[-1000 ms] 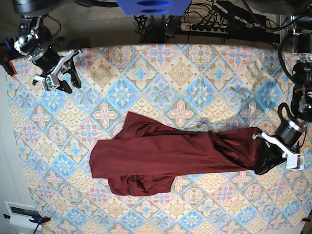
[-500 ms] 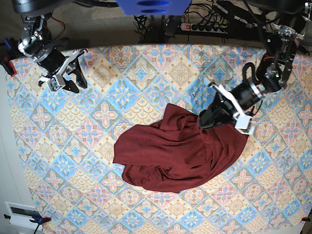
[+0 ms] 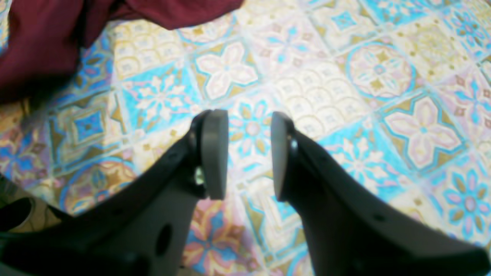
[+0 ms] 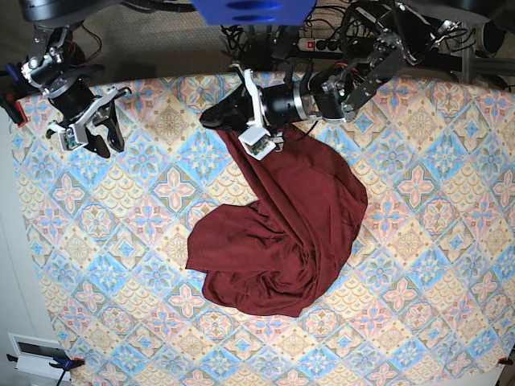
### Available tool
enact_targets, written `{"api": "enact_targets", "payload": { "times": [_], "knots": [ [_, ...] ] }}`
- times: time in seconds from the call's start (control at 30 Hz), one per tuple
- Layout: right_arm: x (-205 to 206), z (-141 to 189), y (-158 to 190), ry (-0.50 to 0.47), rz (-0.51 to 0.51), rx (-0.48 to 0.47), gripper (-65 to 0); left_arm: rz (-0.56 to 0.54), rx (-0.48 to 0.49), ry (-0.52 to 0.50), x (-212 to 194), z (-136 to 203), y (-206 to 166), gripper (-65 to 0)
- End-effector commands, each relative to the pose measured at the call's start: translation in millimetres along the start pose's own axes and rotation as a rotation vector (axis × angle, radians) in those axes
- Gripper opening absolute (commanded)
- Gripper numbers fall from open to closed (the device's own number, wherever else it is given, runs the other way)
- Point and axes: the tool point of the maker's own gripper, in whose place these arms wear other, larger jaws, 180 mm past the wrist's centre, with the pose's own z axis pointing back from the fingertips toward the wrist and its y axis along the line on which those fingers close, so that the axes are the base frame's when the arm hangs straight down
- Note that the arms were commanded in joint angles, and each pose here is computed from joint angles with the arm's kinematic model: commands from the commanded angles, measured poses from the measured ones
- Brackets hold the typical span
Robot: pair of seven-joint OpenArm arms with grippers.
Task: Layout the t-shirt on the table in an organized manner, then fold the t-shirt properly
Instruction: 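Grasp shirt edges with both grippers and spread the shirt apart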
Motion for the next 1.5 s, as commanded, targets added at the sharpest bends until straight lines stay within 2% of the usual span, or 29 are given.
{"api": "enact_targets", "payload": {
  "times": [0.0,0.07,0.17,0.27,0.37,0.4,0.47,0.63,0.8,0.9,1.03,1.1,1.17,1.23,1.33,1.4,1.43,1.47],
  "knots": [
    [14,2,0,-0.047,0.013,0.006,-47.5,-0.043,0.011,-0.043,15,3,4,-65.0],
    [13,2,0,-0.047,0.013,0.008,-47.5,-0.083,0.061,-0.049,23,8,18,-63.5],
    [13,1,1,-0.046,0.013,0.012,-47.5,-0.103,0.13,-0.03,28,22,39,-54.2],
    [12,1,2,-0.039,0.011,0.014,-47.5,-0.11,0.177,-0.048,37,32,54,-38.7],
    [1,1,2,0.02,0.013,0.013,-47.5,-0.122,0.234,-0.071,47,46,71,-24.3],
    [-1,0,4,0.034,0.013,0.02,-47.5,-0.125,0.258,-0.076,50,52,78,-21.6],
    [-6,-6,17,0.055,0.011,0.062,-47.4,-0.116,0.308,-0.085,53,62,95,-20.5],
    [-13,-24,69,0.076,0.007,0.224,-47.2,-0.053,0.493,-0.131,60,102,157,-22.6],
    [23,-54,85,0.009,0.077,0.296,-47.2,0.007,0.618,-0.142,54,134,197,-25.2],
    [50,-72,88,-0.03,0.133,0.318,-47.2,0.047,0.65,-0.118,41,139,213,-26.3],
    [55,-93,86,-0.026,0.128,0.339,-47.2,0.118,0.691,-0.058,12,138,234,-26.4],
    [46,-102,85,0.001,0.107,0.351,-47.2,0.107,0.737,0.0,-5,143,245,-26.4],
    [37,-109,85,0.027,0.088,0.362,-47.2,0.052,0.766,0.073,-17,143,248,-27.4],
    [32,-113,86,0.044,0.077,0.371,-47.2,-0.032,0.757,0.185,-35,132,242,-32.6],
    [28,-119,88,0.059,0.07,0.386,-47.2,-0.157,0.742,0.343,-62,130,236,-49.2],
    [26,-123,90,0.066,0.068,0.396,-47.2,-0.175,0.743,0.365,-66,130,236,-61.6],
    [27,-125,90,0.066,0.068,0.397,-47.2,-0.17,0.75,0.363,-67,133,236,-65.0],
    [26,-126,89,0.07,0.065,0.396,-47.2,-0.156,0.764,0.36,-70,139,237,-65.0]
  ]
}}
